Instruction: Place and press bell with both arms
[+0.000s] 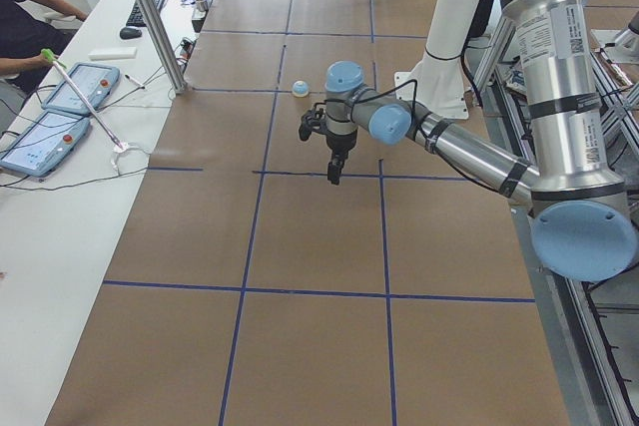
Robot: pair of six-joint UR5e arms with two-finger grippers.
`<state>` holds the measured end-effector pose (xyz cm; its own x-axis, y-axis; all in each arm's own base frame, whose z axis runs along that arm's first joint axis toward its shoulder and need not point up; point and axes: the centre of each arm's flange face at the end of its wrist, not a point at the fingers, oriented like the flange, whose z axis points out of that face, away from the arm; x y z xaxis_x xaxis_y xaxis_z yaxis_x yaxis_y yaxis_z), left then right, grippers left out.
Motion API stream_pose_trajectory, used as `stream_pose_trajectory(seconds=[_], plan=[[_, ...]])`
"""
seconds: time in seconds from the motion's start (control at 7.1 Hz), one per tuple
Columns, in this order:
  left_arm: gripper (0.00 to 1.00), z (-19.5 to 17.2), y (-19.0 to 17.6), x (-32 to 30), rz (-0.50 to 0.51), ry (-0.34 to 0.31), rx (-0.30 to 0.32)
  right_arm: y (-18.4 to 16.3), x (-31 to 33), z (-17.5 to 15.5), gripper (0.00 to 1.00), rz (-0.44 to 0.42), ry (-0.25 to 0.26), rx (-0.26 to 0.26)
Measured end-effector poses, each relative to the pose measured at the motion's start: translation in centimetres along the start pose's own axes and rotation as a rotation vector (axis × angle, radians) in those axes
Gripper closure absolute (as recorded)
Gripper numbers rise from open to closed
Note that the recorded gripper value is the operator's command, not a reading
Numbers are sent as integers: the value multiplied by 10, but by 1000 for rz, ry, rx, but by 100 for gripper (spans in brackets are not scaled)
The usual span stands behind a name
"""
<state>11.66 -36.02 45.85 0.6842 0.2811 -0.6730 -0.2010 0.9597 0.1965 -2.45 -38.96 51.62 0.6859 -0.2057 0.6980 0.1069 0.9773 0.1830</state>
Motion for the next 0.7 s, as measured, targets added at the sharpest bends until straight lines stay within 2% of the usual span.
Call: stream_pose_trajectory(seconds=[0.14,0.28,0.42,0.7], plan=[[0,-2,16,-71,44,30,-6,24,35,-1,0,-26,15,-7],[0,3,42,-158,75,69,13,44,61,0,0,-46,21,-13],[0,4,68,-217,76,82,47,58,75,0,0,-52,21,-18],[0,2,90,-254,-37,68,62,74,84,0,0,-31,3,-28]])
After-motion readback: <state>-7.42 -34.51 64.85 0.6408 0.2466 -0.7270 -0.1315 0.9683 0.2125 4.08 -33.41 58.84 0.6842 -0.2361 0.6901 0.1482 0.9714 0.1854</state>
